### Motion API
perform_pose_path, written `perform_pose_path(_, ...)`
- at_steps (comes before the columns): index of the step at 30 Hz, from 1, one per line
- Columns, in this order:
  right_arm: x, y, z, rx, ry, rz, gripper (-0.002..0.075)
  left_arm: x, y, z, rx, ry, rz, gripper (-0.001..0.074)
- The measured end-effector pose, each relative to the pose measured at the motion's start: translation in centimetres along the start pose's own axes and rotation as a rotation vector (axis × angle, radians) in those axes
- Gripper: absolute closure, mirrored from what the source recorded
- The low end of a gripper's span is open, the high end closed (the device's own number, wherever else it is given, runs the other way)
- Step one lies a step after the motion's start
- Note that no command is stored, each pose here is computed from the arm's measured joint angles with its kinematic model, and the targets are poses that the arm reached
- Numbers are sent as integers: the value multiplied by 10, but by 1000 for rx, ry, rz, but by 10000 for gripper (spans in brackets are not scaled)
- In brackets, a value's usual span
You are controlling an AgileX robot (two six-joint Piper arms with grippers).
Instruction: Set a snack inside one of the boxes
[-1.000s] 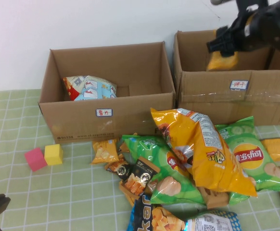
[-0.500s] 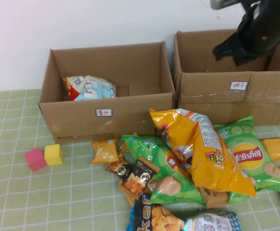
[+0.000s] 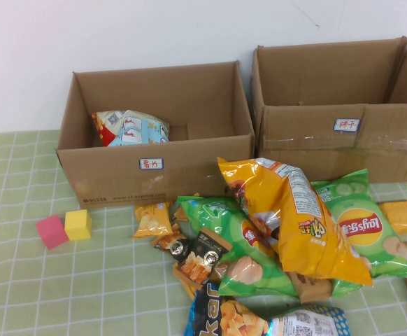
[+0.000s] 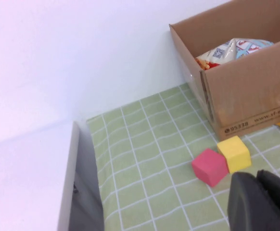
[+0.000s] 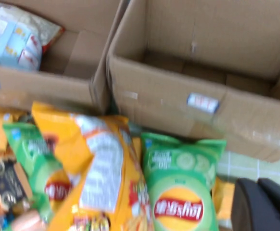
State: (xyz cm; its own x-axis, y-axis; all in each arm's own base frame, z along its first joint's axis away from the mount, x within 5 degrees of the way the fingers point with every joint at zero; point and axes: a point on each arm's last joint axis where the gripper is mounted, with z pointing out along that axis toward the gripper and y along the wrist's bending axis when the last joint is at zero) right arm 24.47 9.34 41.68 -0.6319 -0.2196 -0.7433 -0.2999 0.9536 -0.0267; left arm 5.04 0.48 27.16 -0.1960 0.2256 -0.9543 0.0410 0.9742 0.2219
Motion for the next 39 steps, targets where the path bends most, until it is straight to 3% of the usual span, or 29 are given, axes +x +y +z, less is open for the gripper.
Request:
perform_pose_path(9, 156, -10, -4, 35, -22, 21, 726, 8, -3, -2, 1, -107, -38, 736)
perform_pose_path(16, 223, -15, -14, 53, -79, 43, 727, 12, -5, 0, 5, -105, -36, 736)
perform_pose_path(33, 242, -18, -14, 74, 1, 49, 727, 13, -5, 1, 5, -100, -36, 736)
perform_pose_path(39, 242, -18, -14, 74, 1, 49, 727, 32, -15, 11, 66, -85, -151, 736)
